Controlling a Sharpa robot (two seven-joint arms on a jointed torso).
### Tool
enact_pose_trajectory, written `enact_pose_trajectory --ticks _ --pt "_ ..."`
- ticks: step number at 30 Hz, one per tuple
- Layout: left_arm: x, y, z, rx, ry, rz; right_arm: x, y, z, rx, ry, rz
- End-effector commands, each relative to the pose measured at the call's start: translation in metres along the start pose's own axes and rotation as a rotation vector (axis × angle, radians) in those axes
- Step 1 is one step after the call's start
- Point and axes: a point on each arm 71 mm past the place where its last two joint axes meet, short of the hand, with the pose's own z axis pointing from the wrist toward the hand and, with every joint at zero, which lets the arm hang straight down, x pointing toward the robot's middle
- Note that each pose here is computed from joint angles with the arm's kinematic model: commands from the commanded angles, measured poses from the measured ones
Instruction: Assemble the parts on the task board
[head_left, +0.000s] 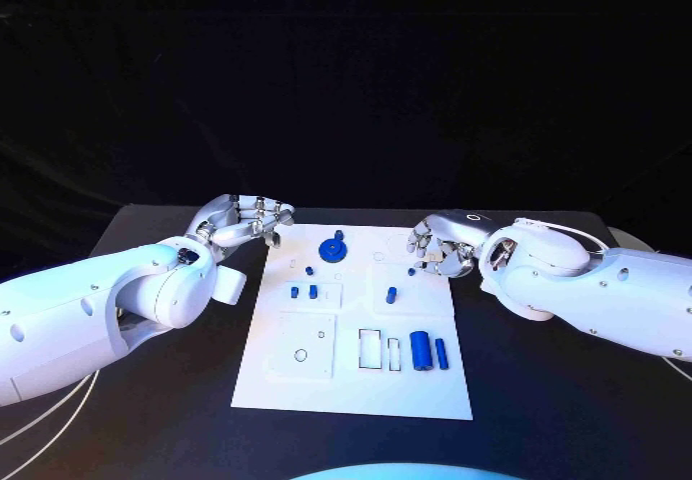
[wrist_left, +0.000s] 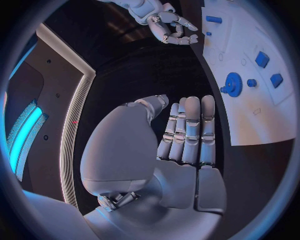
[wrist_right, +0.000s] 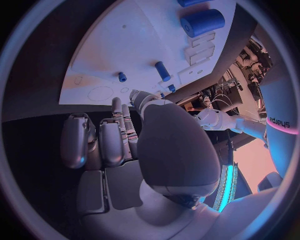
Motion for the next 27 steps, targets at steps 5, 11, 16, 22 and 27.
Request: enact_pose_trajectory --ticks 5,11,16,22,27 --pt "0.0035 -0.0026 -0.0036 0.039 -0.014 -0.109 0.013 0.001 0.004 0.026 0.057 -0.132" --pt "0.0034 -0.0044 -0.0053 0.062 -0.042 -0.123 0.018 0.003 0.007 0.027 0.055 -0.146" --pt "0.0034 -0.0050 -0.0062 0.068 -0.049 -0.130 0.020 0.004 0.009 0.024 0.058 -0.150" --pt "0.0024 -0.0050 -0.0071 0.067 -0.056 -0.131 0.023 0.006 0.010 0.019 0.066 -0.150" --pt "0.0019 -0.0047 -0.0073 0.064 -0.056 -0.132 0.027 0.008 0.011 0.014 0.076 -0.149"
